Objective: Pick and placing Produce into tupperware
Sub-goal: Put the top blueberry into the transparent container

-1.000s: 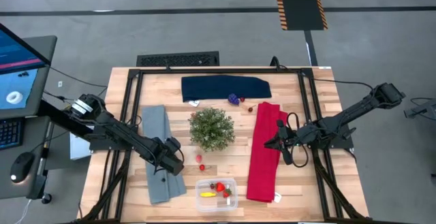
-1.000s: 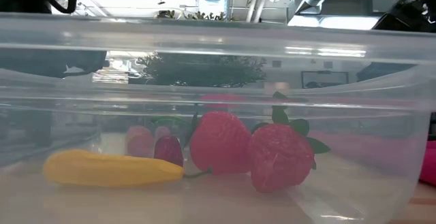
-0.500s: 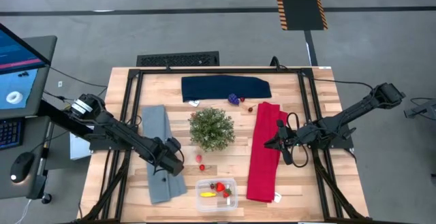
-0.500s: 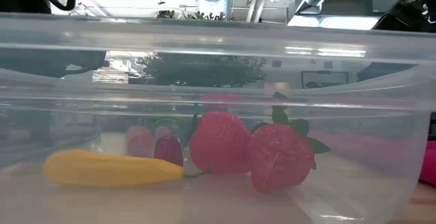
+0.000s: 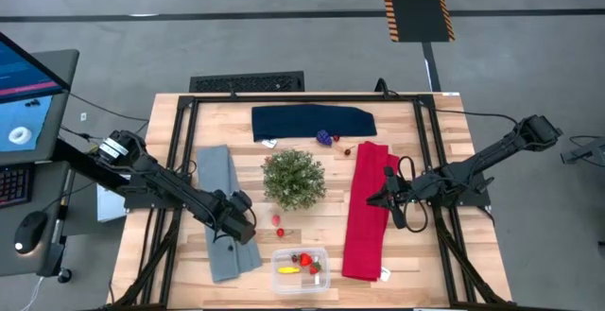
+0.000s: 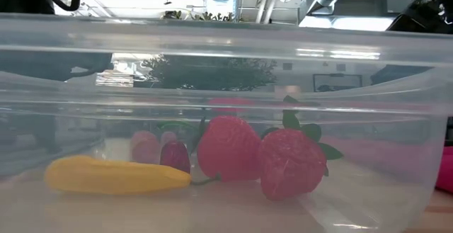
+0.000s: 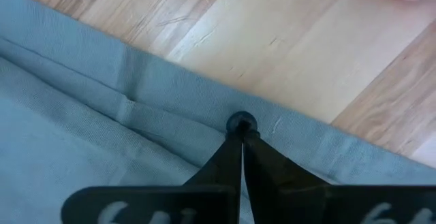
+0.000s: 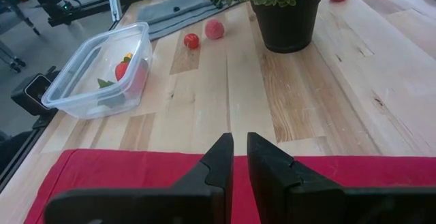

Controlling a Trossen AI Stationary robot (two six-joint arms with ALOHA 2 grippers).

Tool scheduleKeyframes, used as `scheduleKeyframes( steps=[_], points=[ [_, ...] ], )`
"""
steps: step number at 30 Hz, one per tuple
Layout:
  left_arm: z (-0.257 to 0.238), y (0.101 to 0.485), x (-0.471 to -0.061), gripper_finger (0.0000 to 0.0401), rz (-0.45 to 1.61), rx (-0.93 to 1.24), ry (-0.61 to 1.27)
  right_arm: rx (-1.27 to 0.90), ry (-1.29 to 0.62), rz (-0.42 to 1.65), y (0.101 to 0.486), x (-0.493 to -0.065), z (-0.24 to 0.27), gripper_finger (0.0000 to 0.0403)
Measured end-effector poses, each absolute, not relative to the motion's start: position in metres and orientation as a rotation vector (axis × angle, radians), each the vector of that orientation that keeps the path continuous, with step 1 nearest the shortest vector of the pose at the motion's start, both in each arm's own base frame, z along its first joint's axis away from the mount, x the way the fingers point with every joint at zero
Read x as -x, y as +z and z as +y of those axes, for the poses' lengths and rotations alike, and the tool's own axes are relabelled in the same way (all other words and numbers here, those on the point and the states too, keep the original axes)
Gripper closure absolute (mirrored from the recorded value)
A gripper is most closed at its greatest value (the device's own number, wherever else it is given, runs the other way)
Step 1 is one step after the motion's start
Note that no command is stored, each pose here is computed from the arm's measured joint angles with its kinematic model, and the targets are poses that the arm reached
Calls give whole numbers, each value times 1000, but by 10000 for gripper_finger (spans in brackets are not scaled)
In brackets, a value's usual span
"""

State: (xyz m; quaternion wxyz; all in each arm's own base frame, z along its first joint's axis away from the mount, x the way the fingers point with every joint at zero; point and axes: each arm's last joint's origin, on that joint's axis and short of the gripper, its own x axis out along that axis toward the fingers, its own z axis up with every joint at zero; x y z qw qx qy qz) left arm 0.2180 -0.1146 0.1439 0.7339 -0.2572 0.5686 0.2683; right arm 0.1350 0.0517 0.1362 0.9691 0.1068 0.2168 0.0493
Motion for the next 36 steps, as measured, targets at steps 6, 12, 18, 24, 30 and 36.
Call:
scheduleKeyframes(
  steps=[6,12,18,24,30,36],
  points=[
    [-117,147,-220,401,1261,560,573,-215,100,438,136,-135,52,337],
    [-128,164,-225,400,1246,526,537,-216,100,439,136,-135,52,337],
    [-144,184,-230,400,1188,519,498,-223,98,439,136,-135,52,337],
    [-171,202,-239,401,1031,592,368,-223,98,439,136,-135,52,337],
    [-191,215,-248,401,873,672,214,-223,98,439,136,-135,52,337],
    [-205,221,-251,401,830,729,77,-223,98,439,136,-135,52,337]
  ],
)
